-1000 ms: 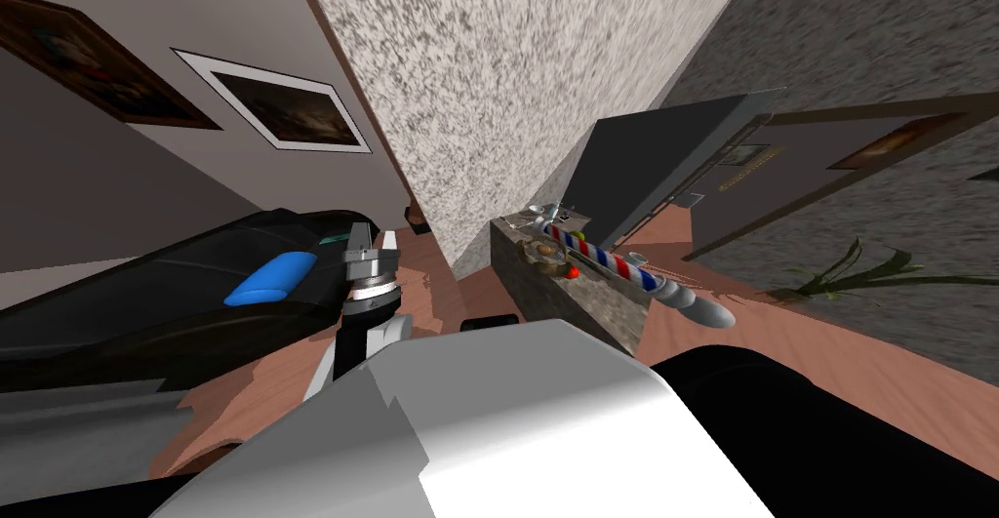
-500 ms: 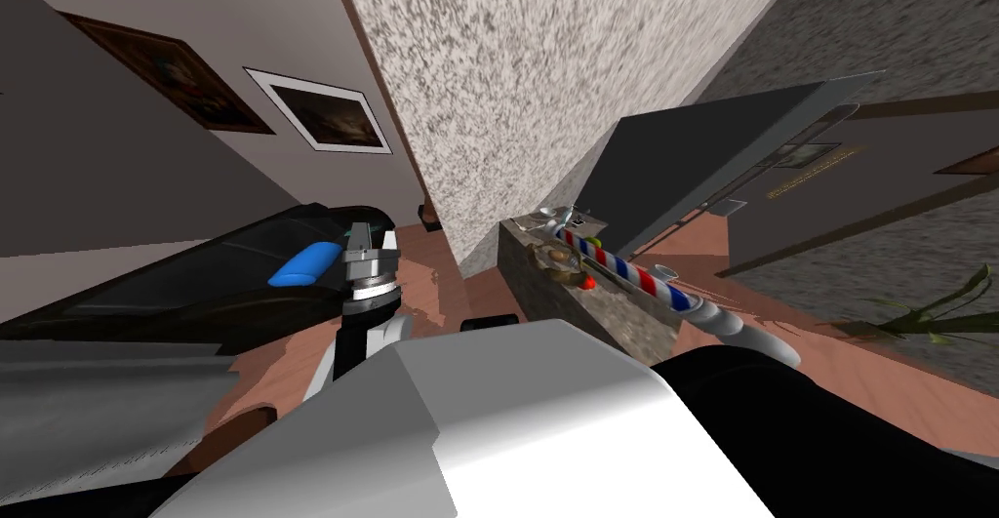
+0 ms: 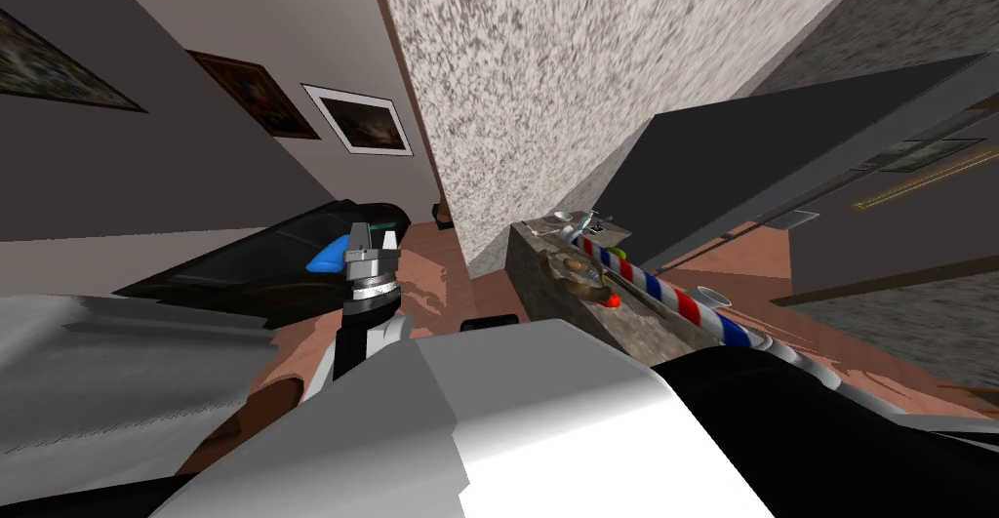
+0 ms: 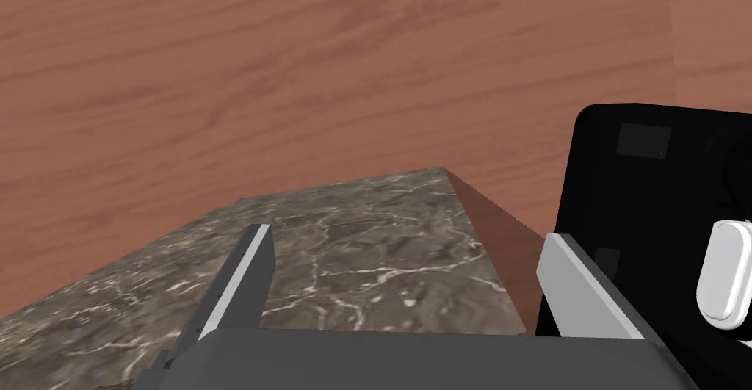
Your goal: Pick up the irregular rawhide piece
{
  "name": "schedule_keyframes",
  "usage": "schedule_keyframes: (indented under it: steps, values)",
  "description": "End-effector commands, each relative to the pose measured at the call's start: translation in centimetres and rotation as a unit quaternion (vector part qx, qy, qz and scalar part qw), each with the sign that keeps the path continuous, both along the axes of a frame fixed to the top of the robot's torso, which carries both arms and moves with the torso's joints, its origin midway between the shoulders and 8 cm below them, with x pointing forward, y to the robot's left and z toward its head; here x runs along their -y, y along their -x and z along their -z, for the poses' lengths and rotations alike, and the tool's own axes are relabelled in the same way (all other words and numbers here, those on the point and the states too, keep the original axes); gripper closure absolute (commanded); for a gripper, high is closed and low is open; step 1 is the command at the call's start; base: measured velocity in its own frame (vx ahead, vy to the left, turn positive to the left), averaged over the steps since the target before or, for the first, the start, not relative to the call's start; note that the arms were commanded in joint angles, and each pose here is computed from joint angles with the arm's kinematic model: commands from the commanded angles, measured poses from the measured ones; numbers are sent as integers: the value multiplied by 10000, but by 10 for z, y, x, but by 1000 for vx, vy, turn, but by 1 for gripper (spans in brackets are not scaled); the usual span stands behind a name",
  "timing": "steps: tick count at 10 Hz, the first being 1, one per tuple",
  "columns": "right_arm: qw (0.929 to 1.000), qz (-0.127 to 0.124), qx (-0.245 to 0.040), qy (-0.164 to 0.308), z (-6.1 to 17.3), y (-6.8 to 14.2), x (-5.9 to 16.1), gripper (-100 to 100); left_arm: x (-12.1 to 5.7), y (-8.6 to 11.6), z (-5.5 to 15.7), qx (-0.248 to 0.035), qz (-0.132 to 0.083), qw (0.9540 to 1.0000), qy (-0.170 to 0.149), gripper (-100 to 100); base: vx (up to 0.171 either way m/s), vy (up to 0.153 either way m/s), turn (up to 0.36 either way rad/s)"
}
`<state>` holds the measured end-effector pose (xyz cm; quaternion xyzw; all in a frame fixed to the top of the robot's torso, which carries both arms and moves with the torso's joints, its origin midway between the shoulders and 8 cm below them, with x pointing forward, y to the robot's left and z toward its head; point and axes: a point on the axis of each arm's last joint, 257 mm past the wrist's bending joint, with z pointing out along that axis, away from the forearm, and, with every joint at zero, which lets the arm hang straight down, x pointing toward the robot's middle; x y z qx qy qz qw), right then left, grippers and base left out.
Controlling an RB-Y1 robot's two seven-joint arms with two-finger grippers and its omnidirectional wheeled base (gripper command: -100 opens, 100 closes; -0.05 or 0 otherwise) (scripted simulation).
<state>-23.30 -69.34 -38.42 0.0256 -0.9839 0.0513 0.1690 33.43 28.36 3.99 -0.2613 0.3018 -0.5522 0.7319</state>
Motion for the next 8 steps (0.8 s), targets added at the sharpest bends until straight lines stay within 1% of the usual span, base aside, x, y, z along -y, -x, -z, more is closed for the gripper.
schedule_keyframes:
  steps: [1, 2, 3, 4, 5, 6, 7, 8]
  values:
    - [9998, -74, -27, 158, -19, -4, 18, -100, 0, 0, 0, 0, 0, 10000, 0, 0, 67, 40, 136]
    - [9990, -193, -31, 397, -39, -16, 44, -100, 0, 0, 0, 0, -1, 10000, 0, 0, 92, 41, 190]
    - [9978, -286, 0, 598, -55, -30, 65, -100, 0, 0, 0, 0, 0, 10000, 0, 0, 142, 53, 319]
    - [9989, -243, 42, 392, -43, -30, 48, -100, 0, 0, 0, 0, 0, 10000, 0, 0, 107, 33, 118]
    - [9981, -275, 11, 547, -52, -30, 61, -100, 0, 0, 0, 0, -1, 10000, 0, 0, 38, 20, -34]
    - [9978, -286, 0, 598, -55, -30, 65, -100, 0, 0, 0, 0, -1, 10000, -1, 0, -3, 8, -16]
    - [9965, -353, 68, 755, -67, -44, 81, -100, 0, 0, 0, 0, -1, 10000, -1, 0, 46, 27, 173]
    - [9965, -353, 68, 755, -67, -44, 81, -100, 0, 0, 0, 0, 0, 10000, 0, 0, 68, 17, 134]
